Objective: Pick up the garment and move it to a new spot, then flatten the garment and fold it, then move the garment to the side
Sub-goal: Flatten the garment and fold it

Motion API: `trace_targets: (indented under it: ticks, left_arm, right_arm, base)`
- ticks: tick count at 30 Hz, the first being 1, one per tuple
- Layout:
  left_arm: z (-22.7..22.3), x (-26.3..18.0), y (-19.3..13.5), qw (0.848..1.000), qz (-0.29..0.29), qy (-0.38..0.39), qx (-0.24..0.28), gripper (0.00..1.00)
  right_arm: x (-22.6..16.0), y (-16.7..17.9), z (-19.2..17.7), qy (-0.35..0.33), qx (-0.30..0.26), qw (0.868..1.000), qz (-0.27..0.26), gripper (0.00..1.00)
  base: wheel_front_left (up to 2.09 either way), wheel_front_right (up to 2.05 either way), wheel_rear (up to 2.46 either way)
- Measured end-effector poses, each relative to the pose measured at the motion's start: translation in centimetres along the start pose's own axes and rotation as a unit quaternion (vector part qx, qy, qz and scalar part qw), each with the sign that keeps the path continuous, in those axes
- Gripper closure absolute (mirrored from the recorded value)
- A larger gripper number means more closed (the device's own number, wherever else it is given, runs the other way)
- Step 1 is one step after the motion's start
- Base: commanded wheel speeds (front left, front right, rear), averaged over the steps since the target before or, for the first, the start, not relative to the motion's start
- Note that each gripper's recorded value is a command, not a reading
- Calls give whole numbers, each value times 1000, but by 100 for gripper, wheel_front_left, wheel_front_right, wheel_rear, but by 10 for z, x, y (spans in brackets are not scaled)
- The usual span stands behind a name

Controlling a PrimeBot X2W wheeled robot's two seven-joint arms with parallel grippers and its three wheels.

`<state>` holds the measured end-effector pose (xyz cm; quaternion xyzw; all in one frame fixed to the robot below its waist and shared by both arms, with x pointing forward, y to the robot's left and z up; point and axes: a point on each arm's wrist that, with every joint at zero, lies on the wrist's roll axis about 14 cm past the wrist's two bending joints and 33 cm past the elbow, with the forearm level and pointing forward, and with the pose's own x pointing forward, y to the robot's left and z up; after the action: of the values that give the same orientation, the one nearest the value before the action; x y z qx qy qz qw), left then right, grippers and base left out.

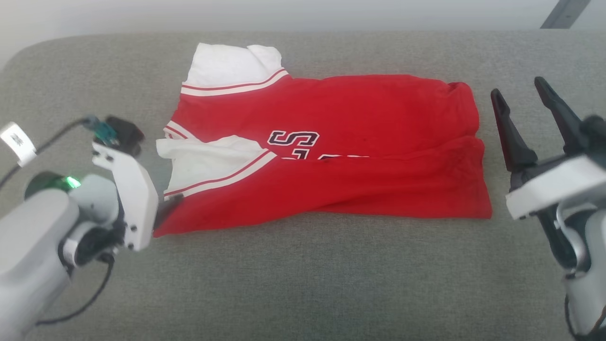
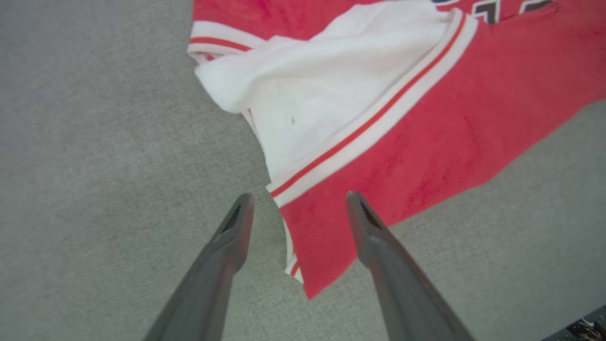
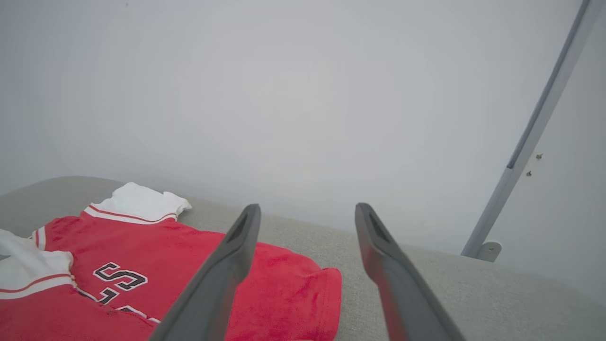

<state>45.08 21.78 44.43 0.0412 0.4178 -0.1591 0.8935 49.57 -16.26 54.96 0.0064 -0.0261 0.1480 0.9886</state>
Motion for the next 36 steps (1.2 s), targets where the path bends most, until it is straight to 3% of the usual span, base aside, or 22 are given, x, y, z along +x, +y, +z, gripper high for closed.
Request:
trace_targets:
  ticks: [9,17,18,20,21,22,30,36]
  left_arm:
    - [-29,8,-12,999,-2,42,-20,0]
    - [-51,33,-8,994,4,80,-69,0]
    - [-54,40,-6,993,5,87,-84,7]
    - [-56,46,-5,991,3,91,-100,89]
    - [-56,49,-7,990,-5,94,-104,89]
    - [-56,51,-6,990,-6,95,-108,100]
    - [-56,56,-6,989,-13,93,-113,100]
    - [-55,53,-9,990,-19,82,-115,100]
  right_arm:
    - [-31,-8,25,-96,-11,993,-64,0]
    - [-56,-15,3,-74,6,991,-110,0]
    - [-61,-16,-5,-62,8,991,-118,0]
    - [-64,-17,-13,-50,13,991,-123,0]
    - [-66,-16,-17,-43,13,991,-125,0]
    - [-67,-16,-21,-33,16,991,-126,0]
    - [-71,-8,-71,84,60,987,-122,0]
    - [-73,-3,-114,199,79,971,-103,0]
  base:
    - [0,0,0]
    - [0,0,0]
    - [0,0,0]
    - [0,0,0]
    - [0,0,0]
    - [0,0,0]
    - [0,0,0]
    - [0,0,0]
